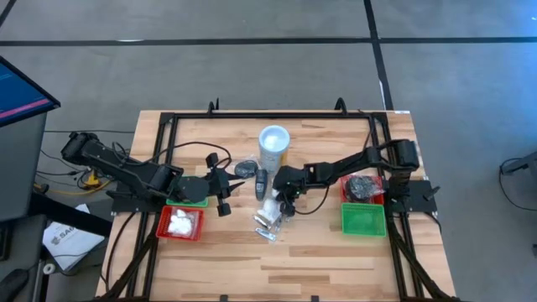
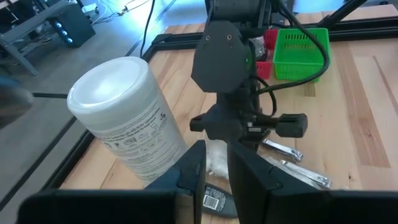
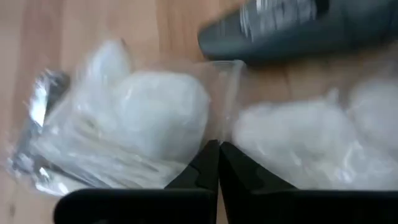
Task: Pick & Place Travel size toiletries
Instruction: Put the cotton pack into the left red bin
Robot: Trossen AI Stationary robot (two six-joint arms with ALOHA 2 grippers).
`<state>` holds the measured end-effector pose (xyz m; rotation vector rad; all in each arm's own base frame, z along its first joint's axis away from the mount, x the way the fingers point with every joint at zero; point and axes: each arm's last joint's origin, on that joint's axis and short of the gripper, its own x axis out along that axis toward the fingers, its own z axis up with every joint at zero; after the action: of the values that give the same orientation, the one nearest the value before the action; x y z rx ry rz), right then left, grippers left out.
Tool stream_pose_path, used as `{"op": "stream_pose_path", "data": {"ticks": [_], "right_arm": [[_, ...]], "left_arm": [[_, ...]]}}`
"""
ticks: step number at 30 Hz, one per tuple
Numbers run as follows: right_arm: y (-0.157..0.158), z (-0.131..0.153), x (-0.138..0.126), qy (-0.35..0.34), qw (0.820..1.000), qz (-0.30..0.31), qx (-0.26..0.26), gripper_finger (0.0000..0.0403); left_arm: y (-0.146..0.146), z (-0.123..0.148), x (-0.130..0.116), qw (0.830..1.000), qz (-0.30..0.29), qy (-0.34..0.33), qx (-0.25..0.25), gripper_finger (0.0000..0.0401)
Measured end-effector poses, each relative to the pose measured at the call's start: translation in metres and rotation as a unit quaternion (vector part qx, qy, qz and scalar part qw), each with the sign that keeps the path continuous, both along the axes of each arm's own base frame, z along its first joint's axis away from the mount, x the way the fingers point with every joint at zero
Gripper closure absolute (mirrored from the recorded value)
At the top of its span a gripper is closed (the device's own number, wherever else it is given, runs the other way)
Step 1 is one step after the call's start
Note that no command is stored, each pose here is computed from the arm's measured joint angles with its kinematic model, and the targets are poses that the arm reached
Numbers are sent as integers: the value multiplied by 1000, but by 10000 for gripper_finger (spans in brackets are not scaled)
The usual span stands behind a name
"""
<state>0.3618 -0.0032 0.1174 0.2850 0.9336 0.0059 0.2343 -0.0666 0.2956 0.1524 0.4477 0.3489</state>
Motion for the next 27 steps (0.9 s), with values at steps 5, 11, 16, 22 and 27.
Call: {"op": "stream_pose_path", "data": {"ticks": [5,11,16,22,27], "right_arm": [[0,21,0,-34,999,5,-4,402],[1,55,-4,-73,997,19,-17,403],[5,75,-7,-102,994,31,-26,403],[8,82,-8,-113,992,37,-31,403],[12,94,-3,-125,989,57,-45,403]], "left_arm": [[0,0,0,1000,0,0,0,343],[0,0,0,1000,0,0,0,343],[0,0,0,1000,1,-1,-2,343],[1,0,1,1000,9,-8,-14,343],[2,-2,5,1000,17,-10,-21,343]]}}
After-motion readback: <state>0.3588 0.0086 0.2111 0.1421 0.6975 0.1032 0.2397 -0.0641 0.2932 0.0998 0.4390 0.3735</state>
